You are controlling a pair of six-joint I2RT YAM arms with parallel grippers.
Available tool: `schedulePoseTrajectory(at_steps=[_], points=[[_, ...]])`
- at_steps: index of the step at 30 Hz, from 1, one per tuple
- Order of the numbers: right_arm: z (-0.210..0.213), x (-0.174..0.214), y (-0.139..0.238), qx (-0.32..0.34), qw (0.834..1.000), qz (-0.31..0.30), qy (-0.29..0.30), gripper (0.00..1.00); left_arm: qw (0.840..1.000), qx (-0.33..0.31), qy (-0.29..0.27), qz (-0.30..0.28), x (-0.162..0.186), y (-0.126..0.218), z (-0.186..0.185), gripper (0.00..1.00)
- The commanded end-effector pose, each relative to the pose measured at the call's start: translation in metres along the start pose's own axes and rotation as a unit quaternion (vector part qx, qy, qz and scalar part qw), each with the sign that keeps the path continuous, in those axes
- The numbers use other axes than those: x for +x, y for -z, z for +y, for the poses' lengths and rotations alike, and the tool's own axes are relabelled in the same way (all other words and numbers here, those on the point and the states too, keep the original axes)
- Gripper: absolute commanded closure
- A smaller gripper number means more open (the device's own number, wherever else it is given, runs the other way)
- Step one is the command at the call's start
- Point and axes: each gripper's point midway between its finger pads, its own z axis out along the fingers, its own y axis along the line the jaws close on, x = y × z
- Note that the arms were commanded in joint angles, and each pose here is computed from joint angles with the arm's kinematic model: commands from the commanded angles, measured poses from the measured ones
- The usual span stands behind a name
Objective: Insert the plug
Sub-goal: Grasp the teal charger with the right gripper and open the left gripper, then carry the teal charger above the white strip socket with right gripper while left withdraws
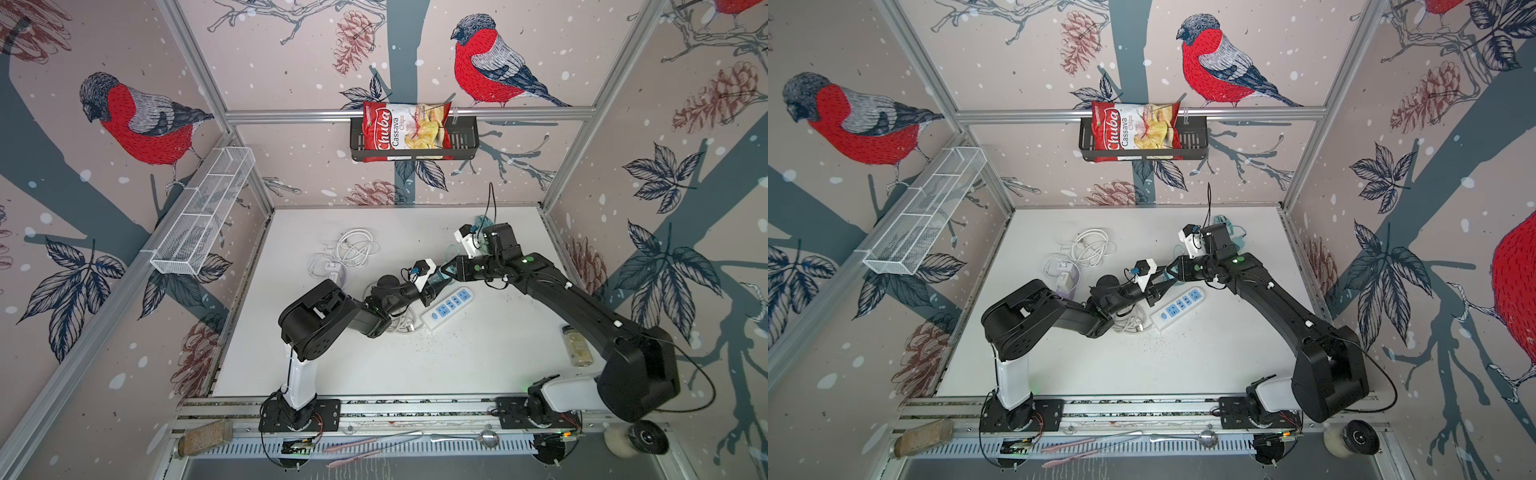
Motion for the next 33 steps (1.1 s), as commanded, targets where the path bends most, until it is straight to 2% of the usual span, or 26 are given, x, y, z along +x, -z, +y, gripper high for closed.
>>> schedulePoseTrajectory(at_steps=[1,5,9,20,26,33], points=[[-0.004,-0.004,0.002,0.019,1.000,-0.006,-0.012,0.92,0.999,-0.020,-0.012,-0.032,-0.017,0.001,0.008,0.58],[-0.012,-0.012,-0.001,0.036,0.999,-0.017,-0.013,0.95,0.999,-0.021,-0.007,-0.031,-0.019,0.002,0.008,0.40],[-0.017,-0.027,-0.005,0.049,0.998,-0.031,-0.011,0.99,0.999,-0.026,-0.005,-0.027,-0.020,0.001,0.010,0.29],[-0.031,-0.068,-0.005,0.110,0.992,-0.069,-0.009,1.00,0.999,-0.035,-0.011,-0.006,-0.025,0.009,0.010,0.21],[-0.032,-0.091,-0.002,0.121,0.989,-0.084,-0.002,1.00,0.999,-0.038,-0.008,0.014,-0.018,0.013,0.010,0.17],[-0.032,-0.108,-0.005,0.119,0.989,-0.088,0.006,1.00,0.999,-0.039,-0.002,0.023,-0.025,0.034,0.002,0.14]])
